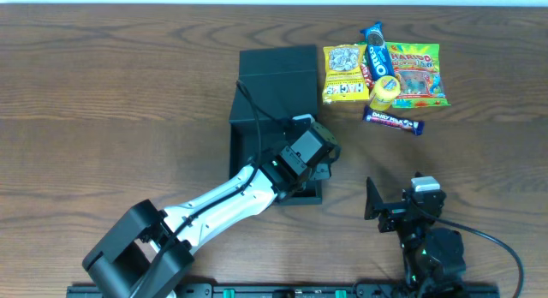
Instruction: Pack container
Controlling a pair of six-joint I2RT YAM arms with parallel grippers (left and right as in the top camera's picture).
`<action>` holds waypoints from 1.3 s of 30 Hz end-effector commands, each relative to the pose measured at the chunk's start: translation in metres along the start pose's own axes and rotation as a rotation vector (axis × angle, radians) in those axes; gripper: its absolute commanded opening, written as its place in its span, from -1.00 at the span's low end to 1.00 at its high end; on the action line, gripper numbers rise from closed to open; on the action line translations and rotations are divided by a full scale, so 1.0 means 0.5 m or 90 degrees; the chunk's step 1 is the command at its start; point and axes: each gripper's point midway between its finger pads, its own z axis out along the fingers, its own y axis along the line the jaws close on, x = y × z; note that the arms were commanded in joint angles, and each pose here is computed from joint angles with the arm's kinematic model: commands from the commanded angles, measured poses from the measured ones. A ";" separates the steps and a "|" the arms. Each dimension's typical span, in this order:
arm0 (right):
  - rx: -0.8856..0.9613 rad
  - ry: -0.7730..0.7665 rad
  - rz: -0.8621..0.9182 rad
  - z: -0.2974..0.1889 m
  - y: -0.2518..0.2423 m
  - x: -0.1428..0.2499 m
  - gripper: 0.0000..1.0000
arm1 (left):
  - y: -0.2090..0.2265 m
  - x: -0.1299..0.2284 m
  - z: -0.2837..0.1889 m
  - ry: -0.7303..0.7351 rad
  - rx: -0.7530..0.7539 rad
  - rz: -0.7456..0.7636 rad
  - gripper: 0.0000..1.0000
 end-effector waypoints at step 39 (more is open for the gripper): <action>0.007 -0.003 -0.007 0.000 -0.004 0.000 0.98 | 0.312 -0.073 -0.247 -0.047 -0.298 0.140 0.38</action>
